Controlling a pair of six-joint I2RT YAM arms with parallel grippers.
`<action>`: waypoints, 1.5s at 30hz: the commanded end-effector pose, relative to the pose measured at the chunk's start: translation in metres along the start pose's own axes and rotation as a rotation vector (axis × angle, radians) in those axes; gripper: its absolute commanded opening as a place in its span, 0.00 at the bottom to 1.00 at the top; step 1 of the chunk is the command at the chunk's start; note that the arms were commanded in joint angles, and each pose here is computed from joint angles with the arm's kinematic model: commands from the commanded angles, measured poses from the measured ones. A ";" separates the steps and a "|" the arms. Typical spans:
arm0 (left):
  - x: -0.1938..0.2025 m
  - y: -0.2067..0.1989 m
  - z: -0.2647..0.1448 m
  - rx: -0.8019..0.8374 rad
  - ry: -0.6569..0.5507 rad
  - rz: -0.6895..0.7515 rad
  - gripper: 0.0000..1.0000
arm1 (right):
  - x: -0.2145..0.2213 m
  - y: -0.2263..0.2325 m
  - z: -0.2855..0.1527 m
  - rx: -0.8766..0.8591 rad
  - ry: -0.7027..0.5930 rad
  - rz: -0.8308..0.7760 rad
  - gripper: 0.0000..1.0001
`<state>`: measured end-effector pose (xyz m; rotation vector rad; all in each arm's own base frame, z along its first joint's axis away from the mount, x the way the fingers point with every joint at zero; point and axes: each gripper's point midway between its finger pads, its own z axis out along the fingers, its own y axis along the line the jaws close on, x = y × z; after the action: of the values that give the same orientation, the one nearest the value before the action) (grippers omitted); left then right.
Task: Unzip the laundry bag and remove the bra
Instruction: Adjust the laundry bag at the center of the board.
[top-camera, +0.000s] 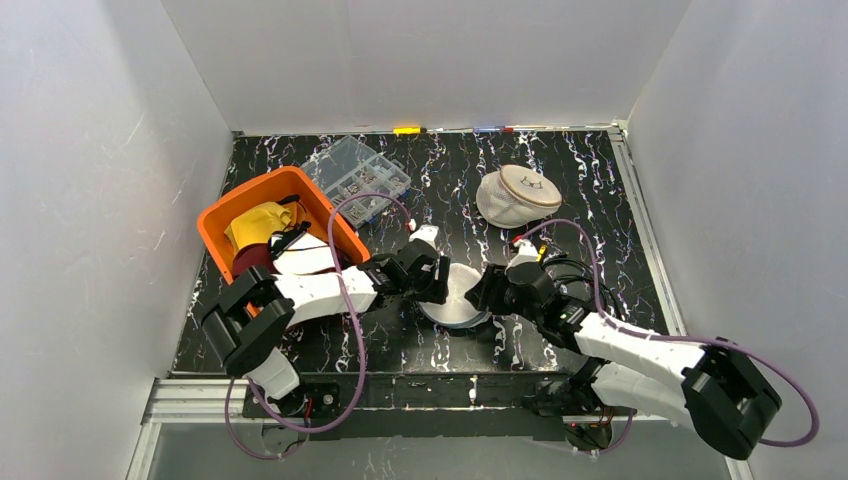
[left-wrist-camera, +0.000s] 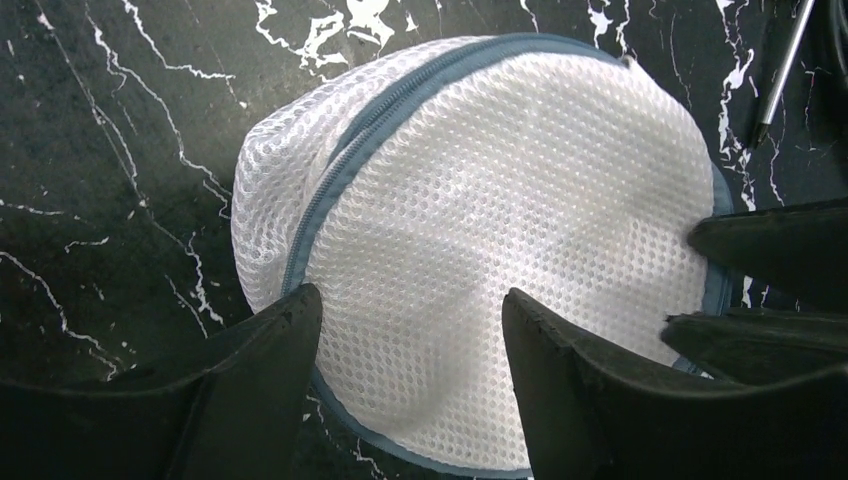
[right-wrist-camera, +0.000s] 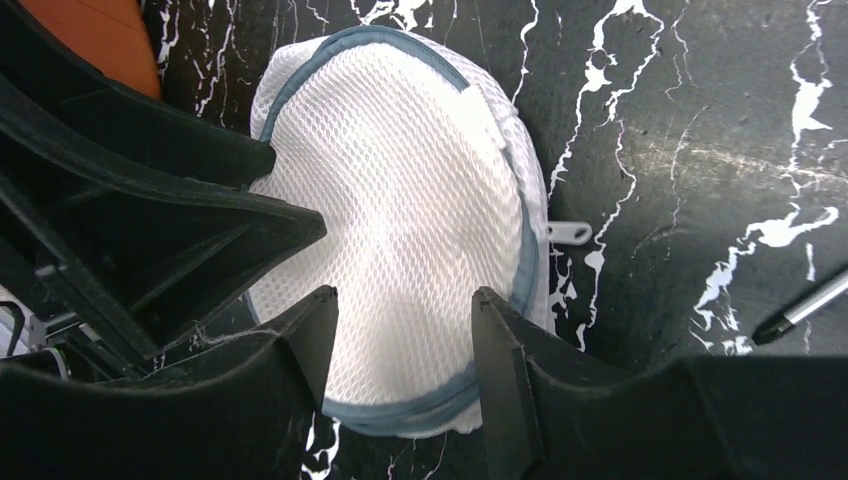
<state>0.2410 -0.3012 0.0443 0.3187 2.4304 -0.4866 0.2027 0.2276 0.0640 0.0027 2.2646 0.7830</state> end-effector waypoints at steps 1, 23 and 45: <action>0.016 0.018 -0.013 -0.056 0.061 0.006 0.65 | -0.010 0.002 -0.018 0.036 0.014 -0.018 0.62; -0.009 0.003 -0.050 0.016 -0.001 -0.029 0.72 | 0.003 0.015 -0.038 -0.053 0.041 0.183 0.99; 0.007 0.013 -0.038 -0.006 0.012 -0.027 0.71 | 0.021 0.011 0.008 -0.065 0.041 0.398 0.53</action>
<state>0.2165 -0.2749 0.0617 0.3009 2.4703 -0.4940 0.1766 0.2338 0.0389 0.4023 2.3761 1.0076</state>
